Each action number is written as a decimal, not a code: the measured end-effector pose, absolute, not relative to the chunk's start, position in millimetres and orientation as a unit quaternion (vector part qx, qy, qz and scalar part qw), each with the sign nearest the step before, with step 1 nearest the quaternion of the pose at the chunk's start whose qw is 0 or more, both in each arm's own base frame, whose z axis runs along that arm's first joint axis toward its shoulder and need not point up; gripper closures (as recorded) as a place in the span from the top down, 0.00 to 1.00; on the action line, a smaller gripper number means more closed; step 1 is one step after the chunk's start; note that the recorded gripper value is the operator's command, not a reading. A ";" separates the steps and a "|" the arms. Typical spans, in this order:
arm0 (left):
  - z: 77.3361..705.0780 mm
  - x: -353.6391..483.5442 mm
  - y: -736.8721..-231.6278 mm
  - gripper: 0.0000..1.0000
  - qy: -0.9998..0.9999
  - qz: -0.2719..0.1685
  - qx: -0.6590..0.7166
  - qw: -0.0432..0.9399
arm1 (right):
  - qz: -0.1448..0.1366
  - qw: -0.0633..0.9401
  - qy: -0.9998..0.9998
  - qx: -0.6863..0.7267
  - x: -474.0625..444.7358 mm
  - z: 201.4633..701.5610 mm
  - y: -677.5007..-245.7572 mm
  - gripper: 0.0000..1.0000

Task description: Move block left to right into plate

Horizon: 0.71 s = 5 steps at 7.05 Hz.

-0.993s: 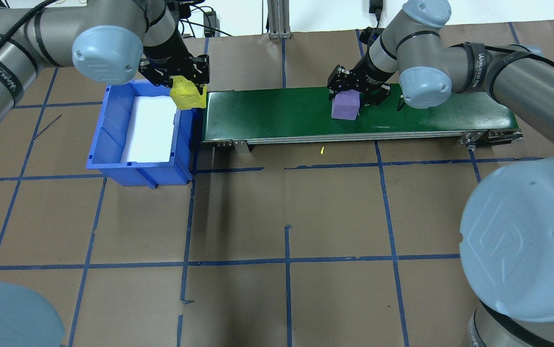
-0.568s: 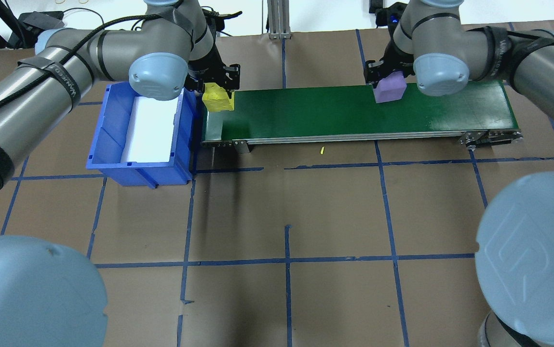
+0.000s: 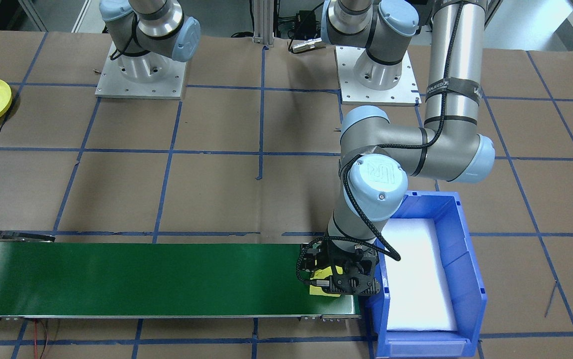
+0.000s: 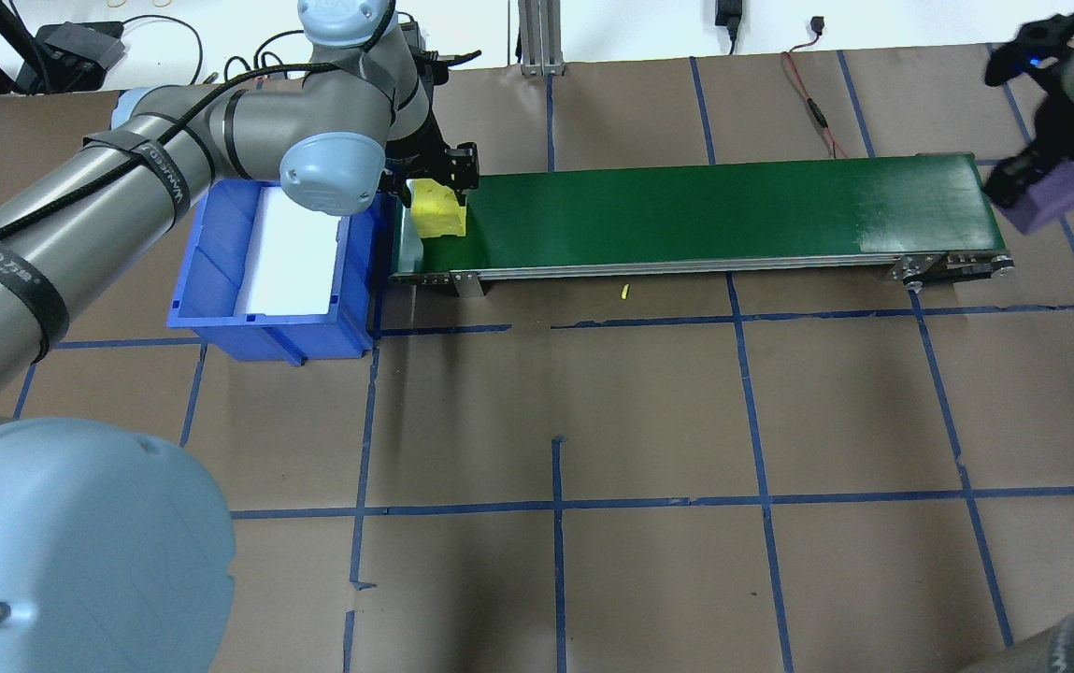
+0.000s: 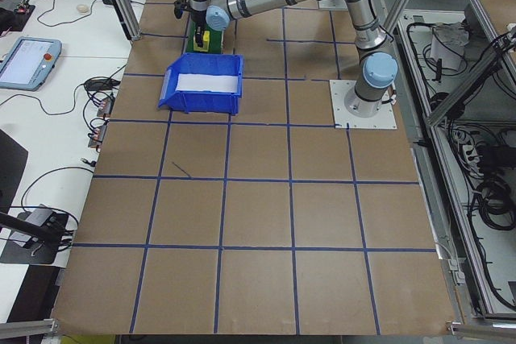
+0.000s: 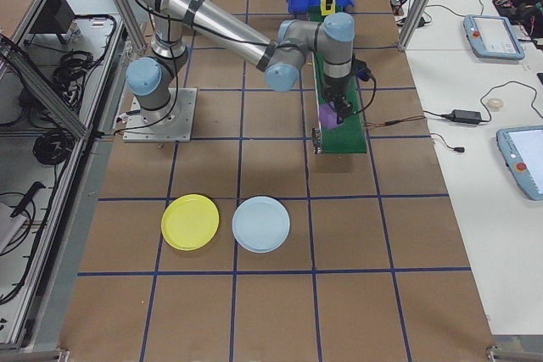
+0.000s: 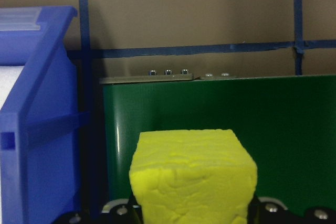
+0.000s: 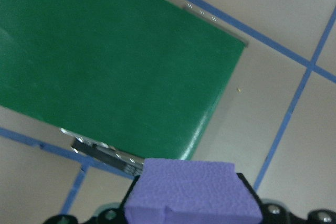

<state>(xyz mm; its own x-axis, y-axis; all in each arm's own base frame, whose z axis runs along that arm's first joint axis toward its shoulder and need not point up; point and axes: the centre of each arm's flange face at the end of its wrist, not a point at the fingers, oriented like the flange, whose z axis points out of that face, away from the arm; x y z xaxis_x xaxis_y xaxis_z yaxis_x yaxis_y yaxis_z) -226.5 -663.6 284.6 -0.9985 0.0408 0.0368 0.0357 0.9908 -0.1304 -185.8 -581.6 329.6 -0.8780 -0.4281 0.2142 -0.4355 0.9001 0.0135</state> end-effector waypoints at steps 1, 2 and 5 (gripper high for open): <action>305.5 -225.8 -660.9 1.00 -0.996 0.080 -0.020 0.019 | -0.010 0.094 -0.971 0.218 -259.0 313.5 -541.2 0.38; 336.8 -223.7 -650.4 1.00 -0.996 0.087 -0.020 0.017 | -0.031 0.074 -0.976 0.203 -318.8 293.3 -493.9 0.38; 443.0 -206.7 -582.4 1.00 -0.997 0.078 -0.017 -0.006 | -0.050 0.038 -0.985 0.161 -404.1 232.7 -397.5 1.00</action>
